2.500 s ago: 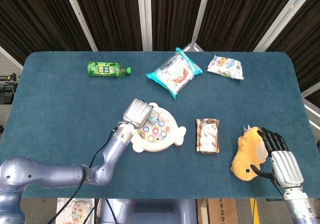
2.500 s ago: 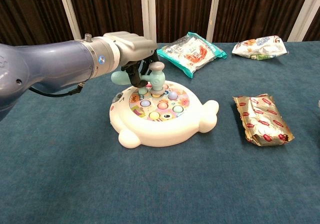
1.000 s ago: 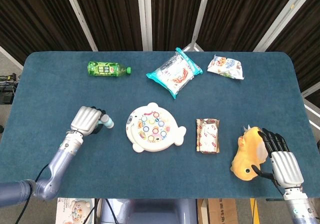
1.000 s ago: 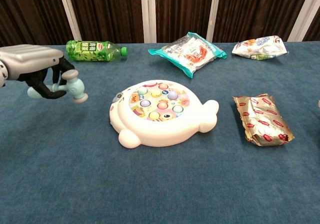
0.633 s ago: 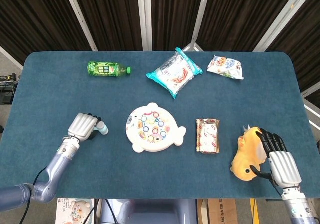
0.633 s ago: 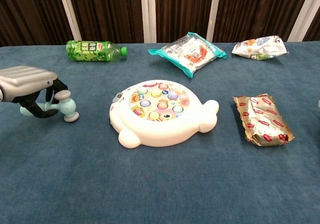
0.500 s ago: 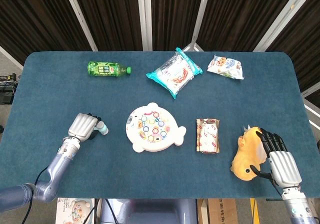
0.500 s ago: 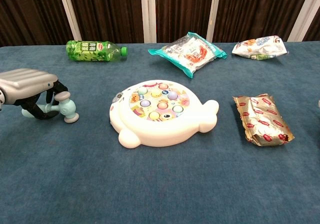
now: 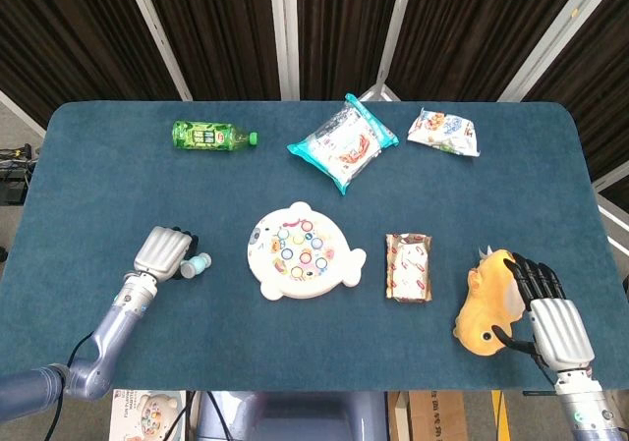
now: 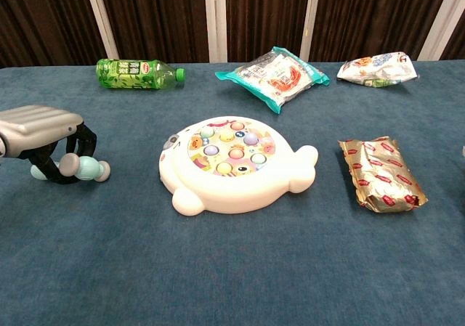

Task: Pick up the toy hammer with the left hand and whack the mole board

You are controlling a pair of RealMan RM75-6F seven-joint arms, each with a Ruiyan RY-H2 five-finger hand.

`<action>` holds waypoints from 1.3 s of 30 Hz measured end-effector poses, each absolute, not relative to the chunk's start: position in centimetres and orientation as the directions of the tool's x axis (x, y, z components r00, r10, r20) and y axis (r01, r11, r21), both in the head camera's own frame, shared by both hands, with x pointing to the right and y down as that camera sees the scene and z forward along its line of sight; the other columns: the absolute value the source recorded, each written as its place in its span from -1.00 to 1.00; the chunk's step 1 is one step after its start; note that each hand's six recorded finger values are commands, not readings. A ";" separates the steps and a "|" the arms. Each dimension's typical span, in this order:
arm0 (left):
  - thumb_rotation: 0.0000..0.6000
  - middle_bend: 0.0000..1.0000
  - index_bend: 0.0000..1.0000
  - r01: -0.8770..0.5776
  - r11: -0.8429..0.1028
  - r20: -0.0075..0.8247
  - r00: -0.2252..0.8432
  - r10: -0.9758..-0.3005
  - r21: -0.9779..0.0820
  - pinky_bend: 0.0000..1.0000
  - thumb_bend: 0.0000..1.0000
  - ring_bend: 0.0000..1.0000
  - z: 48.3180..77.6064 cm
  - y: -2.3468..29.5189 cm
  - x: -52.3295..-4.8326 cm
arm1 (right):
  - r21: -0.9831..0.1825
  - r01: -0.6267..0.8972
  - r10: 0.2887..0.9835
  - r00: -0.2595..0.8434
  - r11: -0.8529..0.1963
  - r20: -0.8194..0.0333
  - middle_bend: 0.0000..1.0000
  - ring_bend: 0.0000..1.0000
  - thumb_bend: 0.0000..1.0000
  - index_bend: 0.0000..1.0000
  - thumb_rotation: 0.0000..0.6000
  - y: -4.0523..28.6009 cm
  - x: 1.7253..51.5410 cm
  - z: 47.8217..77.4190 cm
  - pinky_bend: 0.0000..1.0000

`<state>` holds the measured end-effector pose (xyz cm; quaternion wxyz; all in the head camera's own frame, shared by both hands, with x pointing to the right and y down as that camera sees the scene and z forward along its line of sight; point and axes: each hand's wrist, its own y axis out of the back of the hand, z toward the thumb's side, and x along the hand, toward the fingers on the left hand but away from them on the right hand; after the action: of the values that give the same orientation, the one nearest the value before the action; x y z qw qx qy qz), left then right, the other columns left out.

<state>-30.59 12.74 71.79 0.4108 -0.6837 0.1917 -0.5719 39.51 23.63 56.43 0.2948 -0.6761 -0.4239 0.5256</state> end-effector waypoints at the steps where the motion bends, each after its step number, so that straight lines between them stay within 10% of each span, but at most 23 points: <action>1: 1.00 -0.06 0.06 0.206 -0.588 0.623 0.270 -0.734 -0.782 0.07 -0.32 -0.16 71.7 12.7 -30.7 | -0.845 0.263 0.883 0.088 -0.466 -0.460 -1.00 -1.00 -0.56 -1.00 1.00 23.6 39.5 56.4 -1.00; 32: 1.00 -0.14 -0.03 0.186 -0.566 0.595 0.254 -0.762 -0.803 0.03 -0.32 -0.20 70.8 11.7 -30.8 | -0.841 0.261 0.879 0.094 -0.474 -0.467 -1.00 -1.00 -0.57 -1.00 1.00 23.8 39.3 56.5 -1.00; 39: 1.00 -0.54 -0.43 0.191 -0.554 0.585 0.239 -0.775 -0.811 -0.36 -0.56 -0.53 69.7 11.5 -32.0 | -0.841 0.257 0.879 0.094 -0.476 -0.468 -1.00 -1.00 -0.57 -1.00 1.00 23.9 39.3 56.5 -1.00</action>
<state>-31.98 11.49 69.68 0.4185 -0.6667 0.2190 -0.5766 39.35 23.88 56.49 0.2949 -0.6784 -0.4184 0.5270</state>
